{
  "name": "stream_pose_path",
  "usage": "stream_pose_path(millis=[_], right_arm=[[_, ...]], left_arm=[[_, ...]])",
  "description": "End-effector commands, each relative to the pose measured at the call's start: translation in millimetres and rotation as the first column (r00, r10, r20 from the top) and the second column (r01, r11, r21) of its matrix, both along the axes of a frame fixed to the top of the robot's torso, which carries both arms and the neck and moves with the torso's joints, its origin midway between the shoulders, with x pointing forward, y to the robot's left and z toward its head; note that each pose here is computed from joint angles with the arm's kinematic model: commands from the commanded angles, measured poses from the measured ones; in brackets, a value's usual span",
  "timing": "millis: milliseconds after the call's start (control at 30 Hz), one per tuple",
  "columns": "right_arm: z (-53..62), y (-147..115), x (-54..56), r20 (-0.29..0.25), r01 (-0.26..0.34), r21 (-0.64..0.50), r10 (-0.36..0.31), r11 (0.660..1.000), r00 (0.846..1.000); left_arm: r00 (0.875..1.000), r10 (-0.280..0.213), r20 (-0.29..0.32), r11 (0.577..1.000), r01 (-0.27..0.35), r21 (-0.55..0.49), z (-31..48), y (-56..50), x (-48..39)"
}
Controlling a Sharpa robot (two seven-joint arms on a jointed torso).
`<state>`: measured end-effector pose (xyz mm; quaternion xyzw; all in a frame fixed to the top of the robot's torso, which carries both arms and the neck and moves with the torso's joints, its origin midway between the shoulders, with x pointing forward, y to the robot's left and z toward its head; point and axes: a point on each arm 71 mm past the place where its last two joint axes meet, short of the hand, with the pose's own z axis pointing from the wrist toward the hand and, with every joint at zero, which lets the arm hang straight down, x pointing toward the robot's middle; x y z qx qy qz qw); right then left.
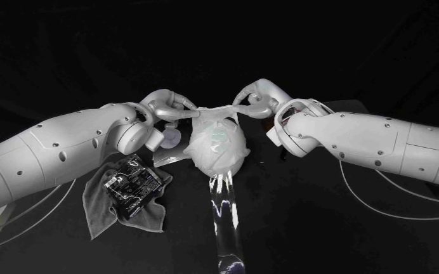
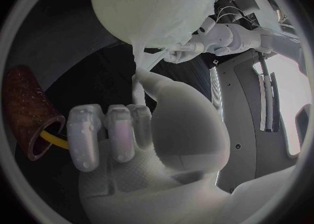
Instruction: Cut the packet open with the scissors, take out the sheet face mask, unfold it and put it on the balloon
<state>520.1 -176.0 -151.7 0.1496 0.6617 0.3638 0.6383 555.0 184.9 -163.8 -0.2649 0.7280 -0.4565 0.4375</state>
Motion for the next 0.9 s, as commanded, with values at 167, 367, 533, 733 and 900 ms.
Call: stream_pose_path(millis=[167, 367, 533, 733, 900], right_arm=[[-1.1, 0.7, 2.7, -0.008, -0.005, -0.049, 0.004, 0.999, 1.000], [-5.2, 2.1, 5.8, -0.054, -0.008, -0.080, 0.004, 0.997, 0.999], [-7.5, 1.6, 8.1, -0.081, 0.003, -0.094, -0.011, 0.996, 0.997], [-8.8, -0.5, 10.0, -0.101, 0.023, -0.083, -0.031, 0.996, 0.994], [-9.8, -4.7, 11.7, -0.121, 0.047, -0.054, -0.053, 0.997, 0.991]], left_arm=[[1.000, 0.017, -0.009, 0.999, -0.017, 0.040, -0.8, -1.2, 2.4], [0.999, 0.035, -0.030, 0.997, -0.033, 0.065, -3.2, -3.5, 3.9], [0.998, 0.049, -0.044, 0.996, -0.045, 0.081, -4.6, -4.8, 4.4], [0.995, 0.077, -0.061, 0.991, -0.070, 0.112, -6.7, -3.7, 4.7], [0.992, 0.103, -0.077, 0.985, -0.092, 0.144, -8.8, 0.8, 5.6]])
